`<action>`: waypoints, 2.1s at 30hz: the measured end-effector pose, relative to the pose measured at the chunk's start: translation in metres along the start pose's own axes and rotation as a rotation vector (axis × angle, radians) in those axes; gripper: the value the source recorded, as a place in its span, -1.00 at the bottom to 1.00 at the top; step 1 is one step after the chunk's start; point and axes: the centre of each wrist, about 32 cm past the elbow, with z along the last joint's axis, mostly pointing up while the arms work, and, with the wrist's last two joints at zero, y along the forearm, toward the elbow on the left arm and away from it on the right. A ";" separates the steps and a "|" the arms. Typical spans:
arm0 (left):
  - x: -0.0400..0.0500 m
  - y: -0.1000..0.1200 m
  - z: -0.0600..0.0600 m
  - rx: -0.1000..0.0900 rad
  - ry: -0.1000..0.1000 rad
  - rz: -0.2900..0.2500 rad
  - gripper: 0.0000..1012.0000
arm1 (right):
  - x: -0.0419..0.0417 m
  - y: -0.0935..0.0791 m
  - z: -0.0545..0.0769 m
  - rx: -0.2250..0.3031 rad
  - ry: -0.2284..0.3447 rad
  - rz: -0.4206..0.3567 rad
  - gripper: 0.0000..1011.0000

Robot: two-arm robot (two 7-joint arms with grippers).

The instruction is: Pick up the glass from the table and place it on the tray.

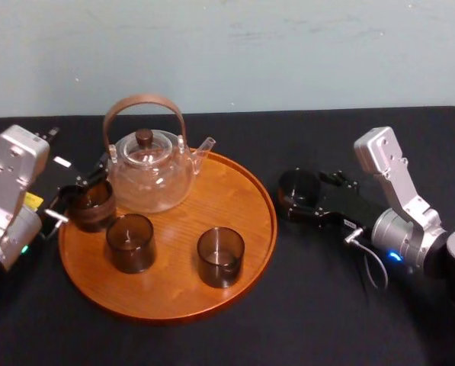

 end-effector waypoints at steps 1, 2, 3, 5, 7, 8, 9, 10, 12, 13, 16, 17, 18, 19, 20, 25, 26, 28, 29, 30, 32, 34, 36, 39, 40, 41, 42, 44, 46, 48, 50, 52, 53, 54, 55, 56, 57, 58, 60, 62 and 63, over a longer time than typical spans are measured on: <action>0.0000 0.000 0.000 0.000 0.000 0.000 0.98 | 0.0004 0.002 0.000 -0.002 -0.001 0.001 0.98; 0.0000 0.000 0.000 0.000 0.000 0.000 0.98 | 0.0006 0.003 0.000 -0.003 -0.001 0.001 0.98; 0.0000 0.000 0.000 0.000 0.000 0.000 0.98 | 0.0007 0.003 0.000 -0.004 -0.001 0.001 0.98; 0.0000 0.000 0.000 0.000 0.000 0.000 0.98 | 0.0010 0.005 0.000 -0.006 -0.002 0.001 0.98; 0.0000 0.000 0.000 0.000 0.000 0.000 0.98 | 0.0014 0.007 0.000 -0.009 -0.002 0.002 0.98; 0.0000 0.000 0.000 0.000 0.000 0.000 0.98 | 0.0014 0.008 0.000 -0.011 -0.003 0.004 0.98; 0.0000 0.000 0.000 0.000 0.000 0.000 0.98 | 0.0014 0.008 0.000 -0.011 -0.003 0.004 0.98; 0.0000 0.000 0.000 0.000 0.000 0.000 0.98 | 0.0016 0.010 0.000 -0.013 -0.003 0.004 0.98; 0.0000 0.000 0.000 0.000 0.000 0.000 0.98 | 0.0019 0.012 0.000 -0.016 -0.003 0.006 0.98; 0.0000 0.000 0.000 0.000 0.000 0.000 0.98 | 0.0020 0.012 0.000 -0.017 -0.003 0.006 0.98; 0.0000 0.000 0.000 0.000 0.000 0.000 0.98 | 0.0021 0.014 -0.001 -0.019 -0.002 0.006 0.98; 0.0000 0.000 0.000 0.000 0.000 0.000 0.98 | 0.0020 0.015 -0.001 -0.020 -0.001 0.006 0.98; 0.0000 0.000 0.000 0.000 0.000 0.000 0.98 | 0.0019 0.015 -0.001 -0.020 -0.001 0.006 0.98; 0.0000 0.000 0.000 0.000 0.000 0.000 0.98 | 0.0018 0.015 -0.001 -0.021 -0.002 0.006 0.98; 0.0000 0.000 0.000 0.000 0.000 0.000 0.98 | 0.0016 0.016 -0.001 -0.021 -0.002 0.007 0.98; 0.0000 0.000 0.000 0.000 0.000 0.000 0.98 | 0.0013 0.016 -0.001 -0.021 -0.003 0.006 0.98; 0.0000 0.000 0.000 0.000 0.000 0.000 0.98 | 0.0013 0.016 -0.001 -0.021 -0.003 0.006 0.98; 0.0000 0.000 0.000 0.000 0.000 0.000 0.98 | 0.0014 0.016 -0.001 -0.021 -0.003 0.006 0.98; 0.0000 0.000 0.000 0.000 0.000 0.000 0.98 | 0.0014 0.016 -0.001 -0.021 -0.003 0.006 0.97; 0.0000 0.000 0.000 0.000 0.000 0.000 0.98 | 0.0014 0.016 -0.001 -0.021 -0.003 0.005 0.94; 0.0000 0.000 0.000 0.000 0.000 0.000 0.98 | 0.0015 0.016 -0.001 -0.021 -0.003 0.005 0.87; 0.0000 0.000 0.000 0.000 0.000 0.000 0.98 | 0.0016 0.016 -0.001 -0.020 -0.003 0.005 0.81; 0.0000 0.000 0.000 0.000 0.000 0.000 0.98 | 0.0017 0.016 -0.001 -0.020 -0.003 0.005 0.79; 0.0000 0.000 0.000 0.000 0.000 0.000 0.98 | 0.0018 0.016 -0.001 -0.020 -0.003 0.005 0.79; 0.0000 0.000 0.000 0.000 0.000 0.000 0.98 | 0.0019 0.016 -0.001 -0.020 -0.003 0.004 0.79; 0.0000 0.000 0.000 0.000 0.000 0.000 0.98 | 0.0019 0.016 -0.001 -0.020 -0.003 0.004 0.79; 0.0000 0.000 0.000 0.000 0.000 0.000 0.98 | 0.0020 0.016 -0.001 -0.020 -0.003 0.004 0.79; 0.0000 0.000 0.000 0.000 0.000 0.000 0.98 | 0.0022 0.015 -0.001 -0.019 -0.002 0.004 0.79; 0.0000 0.000 0.000 0.000 0.000 0.000 0.98 | 0.0033 0.013 0.000 -0.013 -0.001 0.004 0.79; 0.0000 0.000 0.000 0.000 0.000 0.000 0.98 | 0.0033 0.011 0.002 -0.008 -0.007 0.004 0.79; 0.0000 0.000 0.000 0.000 0.000 0.000 0.98 | 0.0029 0.010 0.004 -0.002 -0.016 0.004 0.79; 0.0000 0.000 0.000 0.000 0.000 0.000 0.98 | 0.0016 0.008 0.008 0.008 -0.034 0.004 0.79; 0.0000 0.000 0.000 0.000 0.000 0.000 0.98 | 0.0012 0.007 0.009 0.010 -0.039 0.004 0.79; 0.0000 0.000 0.000 0.000 0.000 0.000 0.98 | 0.0007 0.006 0.011 0.014 -0.045 0.004 0.79; 0.0000 0.000 0.000 0.000 0.000 0.000 0.98 | -0.0005 0.005 0.014 0.020 -0.055 0.006 0.79; 0.0000 0.000 0.000 0.000 0.000 0.000 0.98 | -0.0011 0.005 0.015 0.022 -0.059 0.007 0.79; 0.0000 0.000 0.000 0.000 0.000 0.000 0.98 | -0.0021 0.005 0.017 0.027 -0.065 0.009 0.79; 0.0000 0.000 0.000 0.000 0.000 0.000 0.98 | -0.0026 0.005 0.018 0.028 -0.068 0.011 0.79; 0.0000 0.000 0.000 0.000 0.000 0.000 0.98 | -0.0041 0.005 0.020 0.031 -0.073 0.014 0.79; 0.0000 0.000 0.000 0.000 0.000 0.000 0.98 | -0.0052 0.006 0.021 0.033 -0.076 0.018 0.79; 0.0000 0.000 0.000 0.000 0.000 0.000 0.98 | -0.0056 0.006 0.022 0.035 -0.077 0.020 0.79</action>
